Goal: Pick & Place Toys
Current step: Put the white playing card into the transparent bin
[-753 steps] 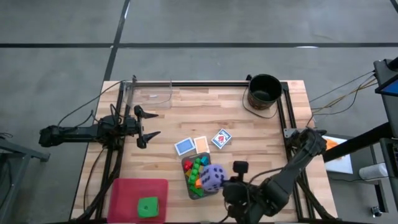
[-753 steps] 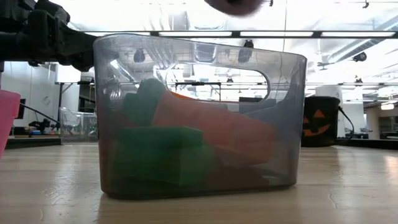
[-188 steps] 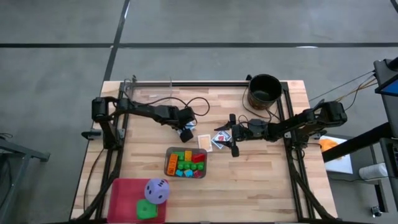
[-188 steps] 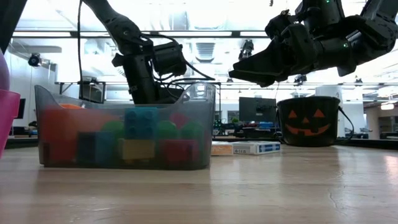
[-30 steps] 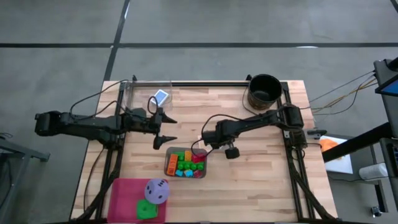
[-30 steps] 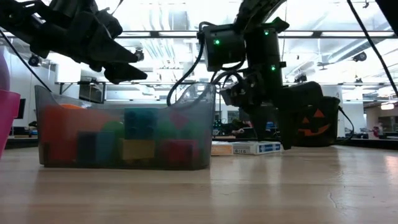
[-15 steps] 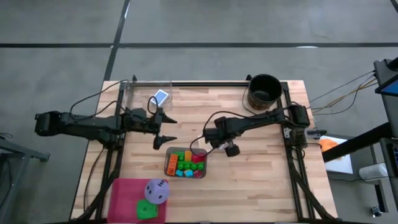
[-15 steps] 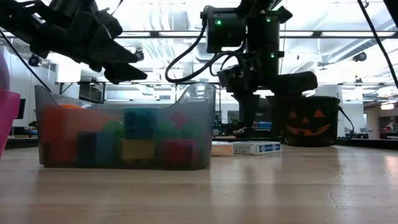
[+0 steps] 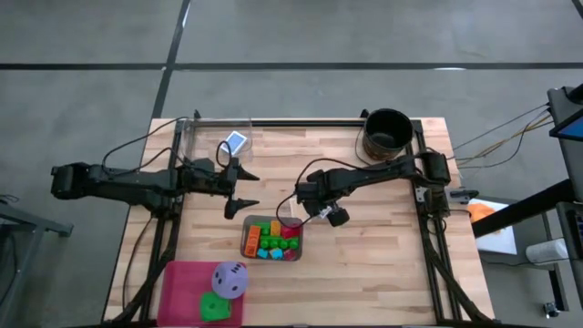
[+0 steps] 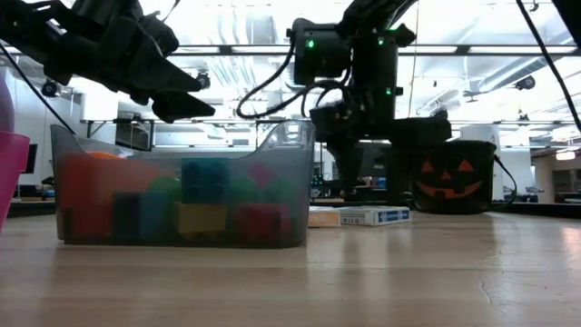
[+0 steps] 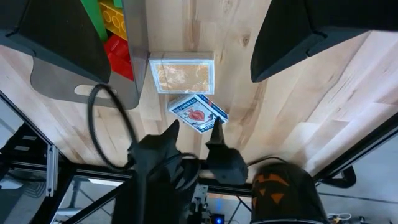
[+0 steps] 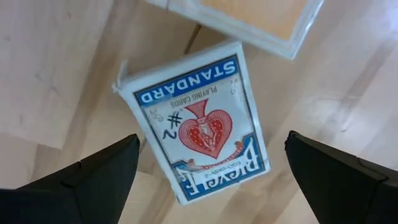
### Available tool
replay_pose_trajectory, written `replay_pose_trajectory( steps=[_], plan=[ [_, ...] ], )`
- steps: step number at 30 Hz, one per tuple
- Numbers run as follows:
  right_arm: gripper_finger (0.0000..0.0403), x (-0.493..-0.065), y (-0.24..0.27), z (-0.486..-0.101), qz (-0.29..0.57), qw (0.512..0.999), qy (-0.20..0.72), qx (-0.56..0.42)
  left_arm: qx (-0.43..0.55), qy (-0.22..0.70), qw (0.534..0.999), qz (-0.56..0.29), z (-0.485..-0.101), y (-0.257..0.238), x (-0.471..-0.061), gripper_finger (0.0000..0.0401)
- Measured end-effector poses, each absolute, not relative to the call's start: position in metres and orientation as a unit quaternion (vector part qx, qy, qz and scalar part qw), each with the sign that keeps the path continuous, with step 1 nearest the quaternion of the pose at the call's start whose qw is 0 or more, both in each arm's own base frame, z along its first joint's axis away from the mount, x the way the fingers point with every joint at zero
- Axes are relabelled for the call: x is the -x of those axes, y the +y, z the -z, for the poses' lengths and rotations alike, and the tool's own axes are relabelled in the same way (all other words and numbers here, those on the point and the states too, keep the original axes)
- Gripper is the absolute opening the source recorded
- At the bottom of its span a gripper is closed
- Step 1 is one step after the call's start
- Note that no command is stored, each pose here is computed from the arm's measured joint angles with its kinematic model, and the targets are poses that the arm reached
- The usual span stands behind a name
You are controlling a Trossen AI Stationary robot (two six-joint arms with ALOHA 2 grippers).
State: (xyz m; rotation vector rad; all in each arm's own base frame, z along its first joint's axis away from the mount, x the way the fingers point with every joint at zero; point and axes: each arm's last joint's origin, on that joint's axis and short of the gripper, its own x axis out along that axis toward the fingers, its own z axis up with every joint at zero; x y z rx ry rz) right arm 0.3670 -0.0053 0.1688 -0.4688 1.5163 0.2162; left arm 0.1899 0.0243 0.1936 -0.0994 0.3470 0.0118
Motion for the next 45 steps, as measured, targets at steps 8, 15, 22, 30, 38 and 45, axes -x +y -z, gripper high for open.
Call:
replay_pose_trajectory(
  steps=[8,15,22,30,38,45],
  plan=[
    [0.0396,-0.372,-0.007,-0.146,-0.118,0.676,0.695,0.213,0.049,0.173,0.984,-0.006,-0.193,0.024,-0.19,0.0386],
    [0.0396,-0.374,-0.009,-0.132,-0.125,0.662,0.709,0.207,0.047,0.174,0.984,-0.006,-0.193,0.024,-0.19,0.0386],
    [0.0371,-0.374,-0.009,-0.131,-0.119,0.663,0.712,0.201,0.047,0.174,0.984,-0.005,-0.193,0.024,-0.19,0.0386],
    [0.029,-0.372,-0.007,-0.135,-0.116,0.667,0.711,0.188,0.046,0.175,0.984,-0.005,-0.193,0.024,-0.19,0.0386],
    [0.029,-0.369,-0.008,-0.144,-0.102,0.677,0.709,0.172,0.047,0.178,0.983,-0.006,-0.192,0.024,-0.189,0.0386],
    [0.029,-0.367,-0.008,-0.156,-0.088,0.69,0.7,0.163,0.042,0.179,0.983,-0.007,-0.192,0.024,-0.189,0.0386]
  ],
)
